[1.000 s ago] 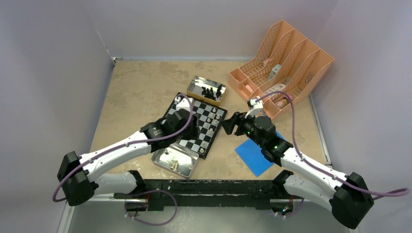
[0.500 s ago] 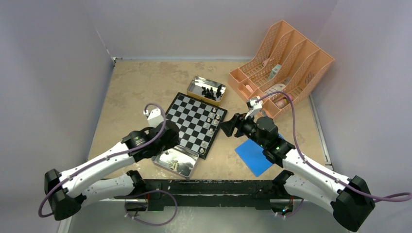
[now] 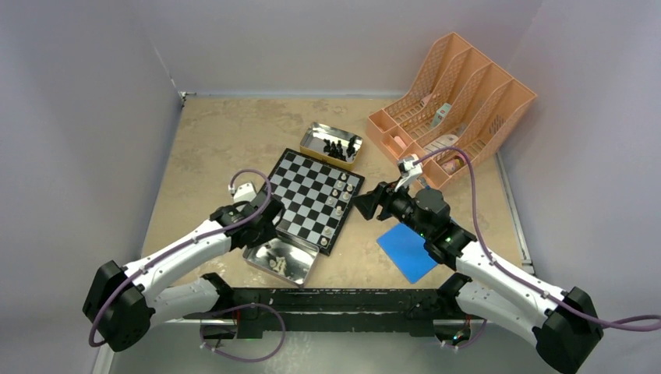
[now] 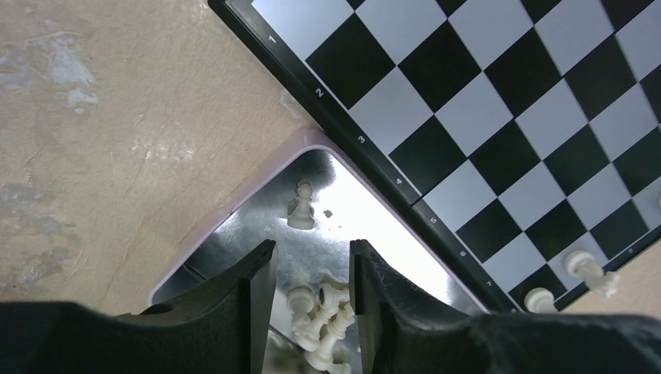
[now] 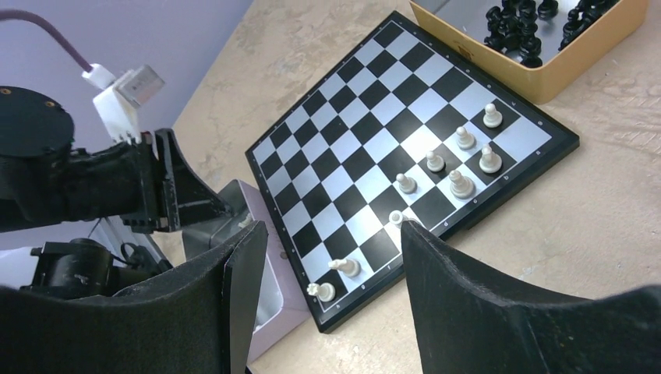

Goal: Set up the chess pieces on the board
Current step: Pick up the chess piece from the storage box.

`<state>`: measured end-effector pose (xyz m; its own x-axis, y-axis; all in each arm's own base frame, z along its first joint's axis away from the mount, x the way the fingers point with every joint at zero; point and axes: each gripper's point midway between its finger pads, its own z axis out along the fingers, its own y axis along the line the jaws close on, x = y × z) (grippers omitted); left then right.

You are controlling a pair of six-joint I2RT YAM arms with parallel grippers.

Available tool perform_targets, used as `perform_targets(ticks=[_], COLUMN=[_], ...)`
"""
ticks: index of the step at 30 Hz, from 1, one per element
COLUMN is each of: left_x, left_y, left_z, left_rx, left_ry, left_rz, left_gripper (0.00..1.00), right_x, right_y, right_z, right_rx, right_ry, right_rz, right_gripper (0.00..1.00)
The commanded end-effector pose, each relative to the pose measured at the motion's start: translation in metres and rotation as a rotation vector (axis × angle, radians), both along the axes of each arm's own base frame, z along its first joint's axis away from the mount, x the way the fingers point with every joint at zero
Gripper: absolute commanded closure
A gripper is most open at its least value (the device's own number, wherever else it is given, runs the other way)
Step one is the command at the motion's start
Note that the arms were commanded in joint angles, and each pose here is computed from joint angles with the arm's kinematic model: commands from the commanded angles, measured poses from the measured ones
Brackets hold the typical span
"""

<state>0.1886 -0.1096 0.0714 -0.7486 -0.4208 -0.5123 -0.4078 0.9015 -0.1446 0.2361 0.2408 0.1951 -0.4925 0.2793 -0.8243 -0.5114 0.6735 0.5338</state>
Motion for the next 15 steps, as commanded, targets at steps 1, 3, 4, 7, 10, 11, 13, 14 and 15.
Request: perform_targets(ticks=[1,3,4,7,10,11,13,14,15], left_x=[0.009,0.007,0.007,0.007,0.007,0.006,0.006,0.005,0.005], left_y=[-0.011,-0.003,-0.001,-0.002,-0.002,-0.001,0.000,0.000,0.000], left_z=[-0.002,-0.010,-0.015,-0.024,-0.031,-0.033,-0.037,-0.039,-0.040], left_rx=[-0.033,0.011,0.025,0.028,0.034,0.039,0.045,0.047,0.048], left_ry=[-0.018,0.009,0.020,0.031,0.047,0.054,0.063,0.065,0.066], left_rz=[-0.074,-0.049,-0.041,-0.048,-0.052,-0.051,-0.049,-0.050,-0.050], left_gripper=[0.62,0.64,0.64,0.67,0.69,0.69,0.69,0.69,0.69], right_x=[-0.002,-0.002,-0.002,-0.002,-0.002,-0.002,-0.002,-0.002,-0.002], right_y=[0.002,0.002,0.001,0.002,0.001,0.001,0.001,0.002,0.002], right_z=[0.020,0.021,0.021,0.023,0.023,0.022,0.021,0.020,0.019], right_rx=[0.037,0.036,0.036,0.044,0.037,0.037,0.037,0.038,0.036], right_ry=[-0.062,-0.065,-0.067,-0.075,-0.077,-0.078,-0.077,-0.076,-0.074], right_rz=[0.020,0.021,0.019,0.023,0.019,0.018,0.020,0.023,0.023], right_gripper=[0.34,0.34,0.34,0.34,0.34,0.34,0.34,0.34,0.34])
